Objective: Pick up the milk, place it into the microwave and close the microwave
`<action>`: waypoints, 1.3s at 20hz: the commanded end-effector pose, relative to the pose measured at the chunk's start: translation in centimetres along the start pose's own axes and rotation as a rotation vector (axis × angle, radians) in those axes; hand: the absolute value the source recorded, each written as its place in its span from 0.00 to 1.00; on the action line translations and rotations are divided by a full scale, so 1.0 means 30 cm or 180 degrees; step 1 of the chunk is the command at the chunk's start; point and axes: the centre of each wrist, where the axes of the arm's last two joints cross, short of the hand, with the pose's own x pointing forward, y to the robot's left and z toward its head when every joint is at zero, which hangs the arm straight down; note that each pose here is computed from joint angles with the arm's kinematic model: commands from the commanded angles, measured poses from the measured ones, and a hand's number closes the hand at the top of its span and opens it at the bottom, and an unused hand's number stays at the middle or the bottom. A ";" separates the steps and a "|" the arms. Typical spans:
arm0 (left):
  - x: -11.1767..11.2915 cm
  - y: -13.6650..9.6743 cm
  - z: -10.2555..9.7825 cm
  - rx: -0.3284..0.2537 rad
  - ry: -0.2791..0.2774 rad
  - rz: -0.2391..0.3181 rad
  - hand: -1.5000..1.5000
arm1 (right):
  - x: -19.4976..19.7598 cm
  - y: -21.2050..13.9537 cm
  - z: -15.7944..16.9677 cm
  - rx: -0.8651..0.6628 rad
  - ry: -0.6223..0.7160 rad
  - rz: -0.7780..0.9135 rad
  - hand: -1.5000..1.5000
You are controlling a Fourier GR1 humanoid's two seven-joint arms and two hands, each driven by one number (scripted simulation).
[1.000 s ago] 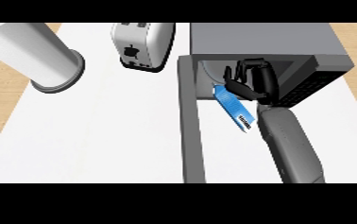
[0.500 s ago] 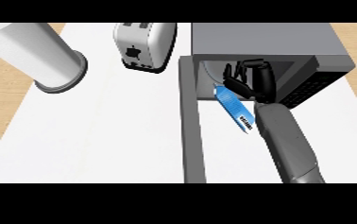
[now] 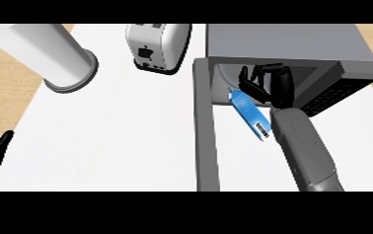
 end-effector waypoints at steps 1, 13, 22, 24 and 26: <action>-0.006 -0.005 -0.025 -0.0043 -0.0027 -0.0017 0.00 | 0.018 0.001 -0.187 -0.0054 0.0568 0.0318 1.00; 0.012 -0.010 -0.061 -0.0180 0.0033 -0.0225 0.00 | -0.030 -0.119 -0.082 -0.0636 0.0174 0.1275 0.00; 0.002 -0.036 -0.101 -0.0372 0.0046 -0.0240 0.00 | -0.050 -0.057 -0.100 -0.0561 0.0702 0.1352 0.00; 0.003 -0.051 -0.110 -0.0437 0.0028 -0.0235 0.00 | -0.037 -0.040 -0.162 -0.0444 0.0861 0.1170 0.00; -0.001 -0.043 -0.132 -0.0425 0.0017 -0.0263 0.00 | -0.016 -0.035 -0.231 -0.0393 0.0972 0.1023 0.00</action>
